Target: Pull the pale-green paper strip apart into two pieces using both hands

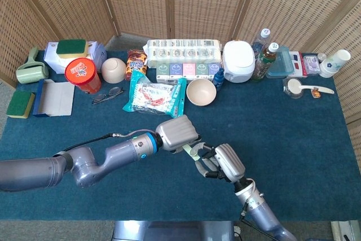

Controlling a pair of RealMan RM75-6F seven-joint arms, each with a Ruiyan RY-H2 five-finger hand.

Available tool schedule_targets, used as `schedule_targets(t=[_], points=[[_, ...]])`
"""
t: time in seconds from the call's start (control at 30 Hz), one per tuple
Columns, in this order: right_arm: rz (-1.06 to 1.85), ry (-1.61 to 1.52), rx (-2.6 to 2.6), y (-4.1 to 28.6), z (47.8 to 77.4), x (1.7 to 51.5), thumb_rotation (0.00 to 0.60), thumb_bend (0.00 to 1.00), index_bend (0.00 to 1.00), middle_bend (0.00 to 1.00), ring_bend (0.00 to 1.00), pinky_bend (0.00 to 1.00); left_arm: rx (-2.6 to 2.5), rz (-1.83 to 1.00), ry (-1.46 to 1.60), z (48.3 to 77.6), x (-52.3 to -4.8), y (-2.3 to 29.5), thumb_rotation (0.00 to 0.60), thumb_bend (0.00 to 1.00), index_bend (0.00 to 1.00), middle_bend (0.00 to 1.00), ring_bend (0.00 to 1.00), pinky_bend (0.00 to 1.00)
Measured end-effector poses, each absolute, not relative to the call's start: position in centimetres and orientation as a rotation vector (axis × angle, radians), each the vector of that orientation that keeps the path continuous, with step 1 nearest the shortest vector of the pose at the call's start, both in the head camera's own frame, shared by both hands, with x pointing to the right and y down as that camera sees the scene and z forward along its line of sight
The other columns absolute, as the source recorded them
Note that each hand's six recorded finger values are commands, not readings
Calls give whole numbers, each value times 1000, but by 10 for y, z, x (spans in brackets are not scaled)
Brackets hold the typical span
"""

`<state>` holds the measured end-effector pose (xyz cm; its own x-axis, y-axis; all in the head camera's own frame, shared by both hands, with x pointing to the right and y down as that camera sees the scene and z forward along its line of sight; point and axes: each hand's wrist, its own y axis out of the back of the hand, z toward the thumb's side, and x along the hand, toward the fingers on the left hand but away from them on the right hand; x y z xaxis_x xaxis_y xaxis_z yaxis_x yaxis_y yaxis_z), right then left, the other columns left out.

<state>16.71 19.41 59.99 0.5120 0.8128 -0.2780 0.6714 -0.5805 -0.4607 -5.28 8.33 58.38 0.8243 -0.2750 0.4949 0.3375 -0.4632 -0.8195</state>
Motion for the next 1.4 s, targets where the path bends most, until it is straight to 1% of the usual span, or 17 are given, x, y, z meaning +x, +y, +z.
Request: schedule_targets(t=[0.67, 0.93, 1.4], points=[[663, -1314, -2447, 192, 602, 165, 600, 466, 581, 1000, 1000, 1000, -1931, -709, -52, 585, -51, 84, 600, 380, 681, 1000, 1000, 1000], [652, -1321, -2442, 192, 601, 164, 600, 466, 608, 1000, 1000, 1000, -1931, -705, -53, 585, -50, 85, 600, 380, 681, 1000, 1000, 1000], [641, -1334, -2433, 191, 602, 162, 600, 466, 754, 1000, 1000, 1000, -1934, -705, -54, 585, -50, 86, 600, 379, 682, 1000, 1000, 1000]])
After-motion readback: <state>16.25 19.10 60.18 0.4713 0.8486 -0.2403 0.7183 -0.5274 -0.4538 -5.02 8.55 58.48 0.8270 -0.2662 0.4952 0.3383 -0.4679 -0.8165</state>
